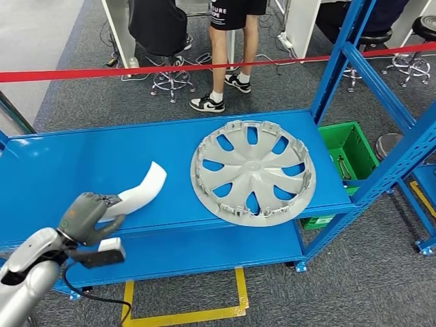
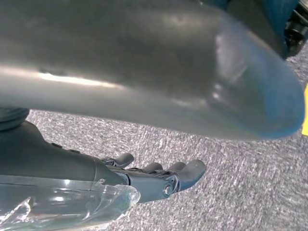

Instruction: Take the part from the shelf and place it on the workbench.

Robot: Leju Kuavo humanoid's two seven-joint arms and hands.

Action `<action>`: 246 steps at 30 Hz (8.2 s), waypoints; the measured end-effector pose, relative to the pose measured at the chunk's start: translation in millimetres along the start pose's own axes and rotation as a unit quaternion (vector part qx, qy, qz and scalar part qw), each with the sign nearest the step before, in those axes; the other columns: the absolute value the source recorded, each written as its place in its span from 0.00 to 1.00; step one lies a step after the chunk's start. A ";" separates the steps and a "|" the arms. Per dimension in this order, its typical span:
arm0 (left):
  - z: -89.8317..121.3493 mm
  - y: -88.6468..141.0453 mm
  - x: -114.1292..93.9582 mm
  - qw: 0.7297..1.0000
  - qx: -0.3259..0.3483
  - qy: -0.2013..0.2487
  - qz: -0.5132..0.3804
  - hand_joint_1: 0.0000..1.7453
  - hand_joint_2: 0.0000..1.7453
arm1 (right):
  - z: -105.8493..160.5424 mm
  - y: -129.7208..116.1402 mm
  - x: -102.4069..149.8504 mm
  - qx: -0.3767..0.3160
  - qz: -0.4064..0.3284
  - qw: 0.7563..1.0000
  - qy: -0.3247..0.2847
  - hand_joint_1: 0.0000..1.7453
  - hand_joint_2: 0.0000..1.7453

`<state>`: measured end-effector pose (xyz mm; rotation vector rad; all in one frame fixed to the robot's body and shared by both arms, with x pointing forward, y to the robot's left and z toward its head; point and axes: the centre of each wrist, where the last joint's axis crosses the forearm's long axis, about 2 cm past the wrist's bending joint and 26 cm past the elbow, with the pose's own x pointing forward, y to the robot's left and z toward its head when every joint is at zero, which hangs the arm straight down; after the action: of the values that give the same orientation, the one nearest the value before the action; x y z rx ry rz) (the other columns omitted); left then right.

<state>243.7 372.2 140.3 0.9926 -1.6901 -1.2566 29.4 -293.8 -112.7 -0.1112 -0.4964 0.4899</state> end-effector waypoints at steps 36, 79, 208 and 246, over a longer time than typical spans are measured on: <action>61.5 16.9 99.8 0.981 0.192 -0.006 0.038 0.96 1.00 | -1.8 20.2 16.0 -0.003 -0.070 0.997 -0.039 0.00 0.00; 72.4 12.7 100.5 0.982 0.182 0.019 0.048 0.96 1.00 | -4.8 26.7 29.4 -0.008 -0.074 0.995 -0.066 0.00 0.00; 73.7 -11.4 102.5 0.929 0.201 0.093 0.296 0.96 1.00 | -6.4 46.5 52.9 -0.023 -0.093 0.995 -0.018 0.00 0.00; 78.3 -13.9 104.1 0.932 0.193 0.116 0.284 0.96 1.00 | -6.0 52.7 57.8 -0.015 -0.111 0.993 -0.022 0.00 0.00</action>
<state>134.2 301.8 126.0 0.7444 -1.8818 -0.4228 54.2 -219.9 -104.7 -0.0728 -0.5530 0.2683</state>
